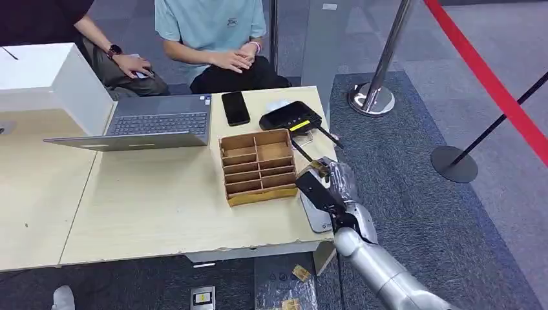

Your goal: Pass the card to the sensor for recognition and then transmit it.

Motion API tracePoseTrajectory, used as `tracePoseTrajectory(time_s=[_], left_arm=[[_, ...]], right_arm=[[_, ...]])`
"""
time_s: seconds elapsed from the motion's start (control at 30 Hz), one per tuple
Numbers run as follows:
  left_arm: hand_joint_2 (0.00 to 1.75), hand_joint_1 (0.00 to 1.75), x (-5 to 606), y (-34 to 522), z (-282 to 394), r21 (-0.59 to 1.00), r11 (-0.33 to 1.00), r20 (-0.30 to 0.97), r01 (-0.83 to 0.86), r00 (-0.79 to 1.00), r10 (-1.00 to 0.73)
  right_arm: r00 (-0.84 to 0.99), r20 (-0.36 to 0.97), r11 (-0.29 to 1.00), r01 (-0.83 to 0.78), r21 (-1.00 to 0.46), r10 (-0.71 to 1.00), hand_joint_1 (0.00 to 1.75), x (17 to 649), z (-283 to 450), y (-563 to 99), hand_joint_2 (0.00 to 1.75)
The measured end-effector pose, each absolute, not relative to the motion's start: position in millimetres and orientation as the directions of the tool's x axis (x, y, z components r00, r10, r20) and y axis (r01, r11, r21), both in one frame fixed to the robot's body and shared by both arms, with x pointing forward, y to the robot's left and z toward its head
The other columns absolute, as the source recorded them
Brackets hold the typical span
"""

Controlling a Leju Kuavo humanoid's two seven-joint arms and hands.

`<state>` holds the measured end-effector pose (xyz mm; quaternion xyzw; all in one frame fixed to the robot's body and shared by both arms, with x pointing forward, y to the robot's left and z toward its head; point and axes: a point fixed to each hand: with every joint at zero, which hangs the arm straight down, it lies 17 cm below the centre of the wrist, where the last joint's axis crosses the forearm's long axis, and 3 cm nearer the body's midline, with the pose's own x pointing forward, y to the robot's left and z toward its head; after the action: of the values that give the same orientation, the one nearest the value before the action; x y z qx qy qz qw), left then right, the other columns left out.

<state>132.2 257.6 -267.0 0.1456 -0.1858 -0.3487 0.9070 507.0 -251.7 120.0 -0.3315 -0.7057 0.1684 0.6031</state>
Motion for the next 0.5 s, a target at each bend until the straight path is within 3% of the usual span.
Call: tracePoseTrajectory(time_s=[0.5], left_arm=[[1.75, 0.00, 133, 260, -267, 0.396, 0.726, 0.232, 0.562, 0.704, -0.671]], right_arm=[[0.032, 0.771, 0.738, 0.267, -0.620, 0.636, 1.75, 483, 79, -278, 1.75]])
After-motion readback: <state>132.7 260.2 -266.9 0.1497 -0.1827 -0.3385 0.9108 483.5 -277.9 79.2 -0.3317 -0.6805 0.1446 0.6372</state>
